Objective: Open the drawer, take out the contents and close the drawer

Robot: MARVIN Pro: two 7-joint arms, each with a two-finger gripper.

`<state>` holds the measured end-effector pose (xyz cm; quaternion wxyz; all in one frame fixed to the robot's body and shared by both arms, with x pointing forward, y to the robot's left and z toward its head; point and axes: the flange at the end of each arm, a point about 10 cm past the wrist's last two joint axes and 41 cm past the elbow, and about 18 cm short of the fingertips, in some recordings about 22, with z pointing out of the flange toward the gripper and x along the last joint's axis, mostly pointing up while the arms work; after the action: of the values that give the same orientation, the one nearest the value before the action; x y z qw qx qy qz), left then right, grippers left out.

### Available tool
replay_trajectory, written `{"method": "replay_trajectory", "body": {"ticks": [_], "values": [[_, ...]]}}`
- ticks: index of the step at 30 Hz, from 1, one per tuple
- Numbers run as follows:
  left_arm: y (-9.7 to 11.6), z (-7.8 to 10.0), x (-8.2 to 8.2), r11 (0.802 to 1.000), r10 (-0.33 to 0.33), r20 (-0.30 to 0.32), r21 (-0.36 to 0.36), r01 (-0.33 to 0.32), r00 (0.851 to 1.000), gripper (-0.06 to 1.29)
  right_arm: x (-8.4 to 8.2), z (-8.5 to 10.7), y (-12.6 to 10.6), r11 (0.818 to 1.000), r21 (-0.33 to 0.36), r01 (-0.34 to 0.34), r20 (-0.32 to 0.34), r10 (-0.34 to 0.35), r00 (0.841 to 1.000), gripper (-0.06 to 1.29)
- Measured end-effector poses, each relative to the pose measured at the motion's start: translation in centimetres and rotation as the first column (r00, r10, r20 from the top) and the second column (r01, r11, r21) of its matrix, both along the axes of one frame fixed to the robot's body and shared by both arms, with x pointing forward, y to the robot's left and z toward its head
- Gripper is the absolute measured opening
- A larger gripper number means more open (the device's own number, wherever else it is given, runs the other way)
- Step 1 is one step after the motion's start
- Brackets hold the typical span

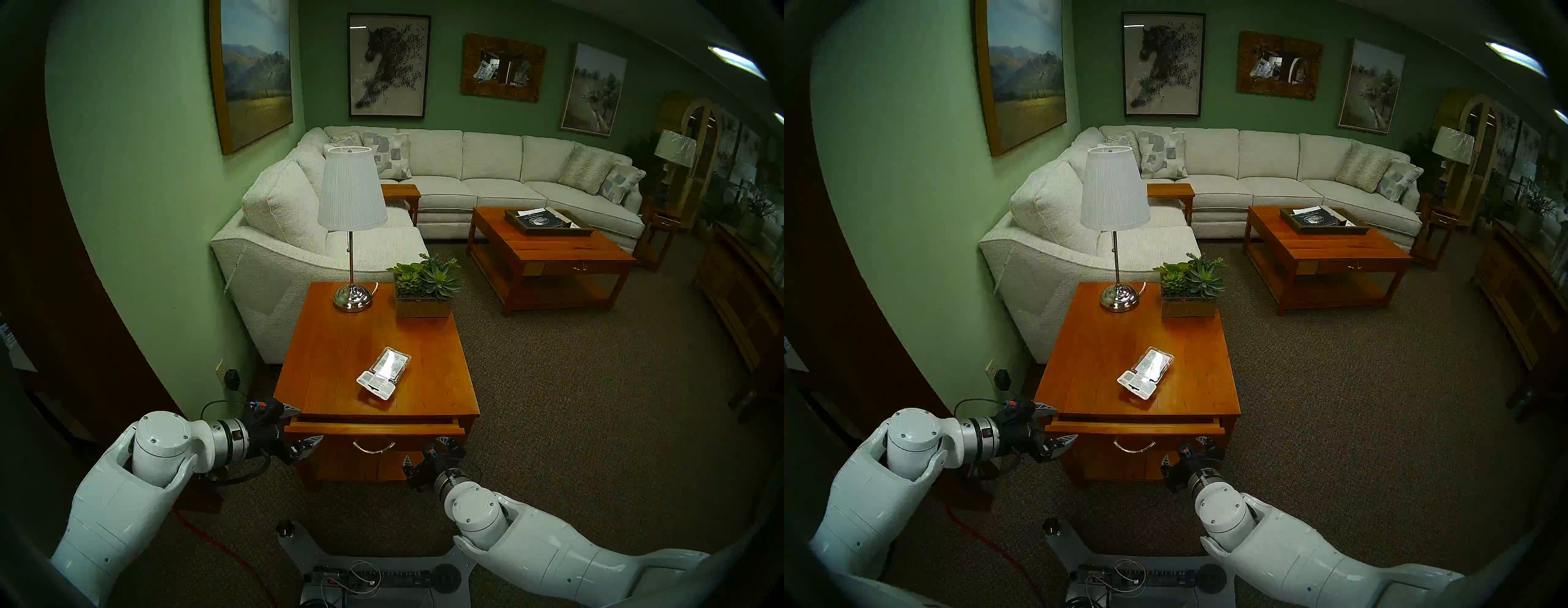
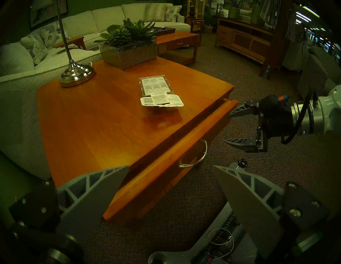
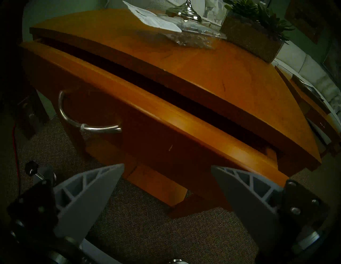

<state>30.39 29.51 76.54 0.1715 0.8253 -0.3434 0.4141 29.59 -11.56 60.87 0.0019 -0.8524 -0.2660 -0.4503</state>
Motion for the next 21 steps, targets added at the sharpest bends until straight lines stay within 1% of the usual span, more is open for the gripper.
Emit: {"method": "replay_trajectory", "body": {"ticks": [8, 13, 16, 21], "values": [[0.0, 0.0, 0.0, 1.0, 0.0, 0.0, 0.0, 0.0, 1.0, 1.23, 2.2, 0.5, 0.5, 1.0, 0.0, -0.024, 0.022, 0.024, 0.999, 1.25], [0.0, 0.0, 0.0, 1.0, 0.0, 0.0, 0.0, 0.0, 1.0, 1.23, 3.2, 0.7, 0.8, 0.999, 0.003, -0.034, 0.039, 0.034, 0.999, 1.25], [0.0, 0.0, 0.0, 1.0, 0.0, 0.0, 0.0, 0.0, 1.0, 1.23, 3.3, 0.7, 0.8, 0.999, -0.003, -0.038, 0.04, 0.038, 0.998, 1.25], [0.0, 0.0, 0.0, 1.0, 0.001, 0.001, 0.0, -0.001, 1.0, 1.23, 2.7, 0.9, 1.0, 0.998, -0.012, -0.059, 0.034, 0.059, 0.998, 1.25]]}}
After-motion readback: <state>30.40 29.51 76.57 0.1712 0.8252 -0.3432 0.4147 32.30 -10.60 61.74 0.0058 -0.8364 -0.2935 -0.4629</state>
